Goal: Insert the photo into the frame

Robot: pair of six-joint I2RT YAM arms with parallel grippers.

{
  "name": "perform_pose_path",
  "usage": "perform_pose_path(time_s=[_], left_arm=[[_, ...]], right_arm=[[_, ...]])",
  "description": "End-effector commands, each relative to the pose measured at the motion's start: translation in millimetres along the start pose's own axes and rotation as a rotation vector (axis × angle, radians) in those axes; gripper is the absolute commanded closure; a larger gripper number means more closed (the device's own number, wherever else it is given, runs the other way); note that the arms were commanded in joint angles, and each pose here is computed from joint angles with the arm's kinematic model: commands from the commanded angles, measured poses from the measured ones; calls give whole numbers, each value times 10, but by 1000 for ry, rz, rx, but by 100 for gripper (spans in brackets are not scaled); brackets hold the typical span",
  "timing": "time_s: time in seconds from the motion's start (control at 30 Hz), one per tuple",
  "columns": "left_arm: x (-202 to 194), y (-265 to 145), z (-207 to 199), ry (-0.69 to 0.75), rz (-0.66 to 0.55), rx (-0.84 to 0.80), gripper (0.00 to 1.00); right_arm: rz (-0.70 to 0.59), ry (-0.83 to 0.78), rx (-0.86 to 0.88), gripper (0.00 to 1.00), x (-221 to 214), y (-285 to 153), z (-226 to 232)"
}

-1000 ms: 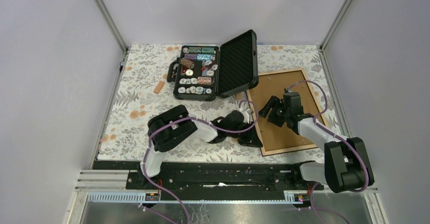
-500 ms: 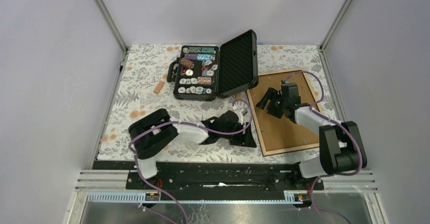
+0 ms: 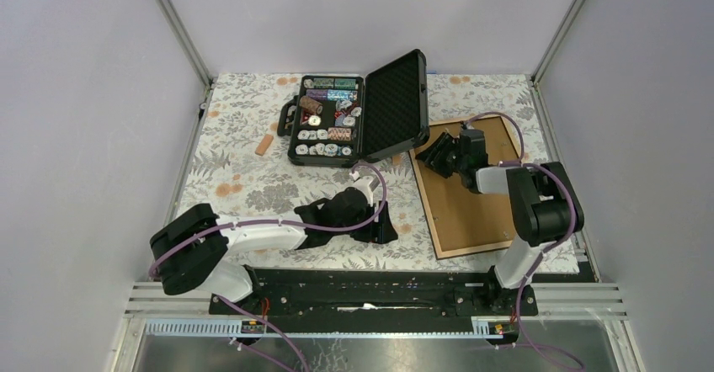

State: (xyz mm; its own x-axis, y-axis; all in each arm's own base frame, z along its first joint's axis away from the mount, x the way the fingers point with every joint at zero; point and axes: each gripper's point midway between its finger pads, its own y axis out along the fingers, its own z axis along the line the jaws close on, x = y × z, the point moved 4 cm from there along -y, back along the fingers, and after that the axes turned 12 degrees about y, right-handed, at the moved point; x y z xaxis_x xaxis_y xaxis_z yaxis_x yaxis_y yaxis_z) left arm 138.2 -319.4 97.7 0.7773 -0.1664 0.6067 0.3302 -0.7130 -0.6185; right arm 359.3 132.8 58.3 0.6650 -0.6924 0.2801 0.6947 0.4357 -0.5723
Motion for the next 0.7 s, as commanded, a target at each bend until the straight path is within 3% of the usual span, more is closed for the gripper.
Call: perform_pose_path(time_s=[0.0, 0.23, 0.47, 0.67], left_arm=[[82, -41, 0, 16, -48, 1, 29], [12, 44, -59, -6, -28, -71, 29], [-22, 89, -35, -30, -11, -92, 29], [70, 124, 53, -89, -24, -92, 29]], right_arm=[[-38, 6, 69, 43, 150, 177, 163], [8, 0, 46, 43, 119, 317, 105], [34, -88, -4, 34, 139, 308, 59], [207, -99, 61, 36, -8, 448, 119]])
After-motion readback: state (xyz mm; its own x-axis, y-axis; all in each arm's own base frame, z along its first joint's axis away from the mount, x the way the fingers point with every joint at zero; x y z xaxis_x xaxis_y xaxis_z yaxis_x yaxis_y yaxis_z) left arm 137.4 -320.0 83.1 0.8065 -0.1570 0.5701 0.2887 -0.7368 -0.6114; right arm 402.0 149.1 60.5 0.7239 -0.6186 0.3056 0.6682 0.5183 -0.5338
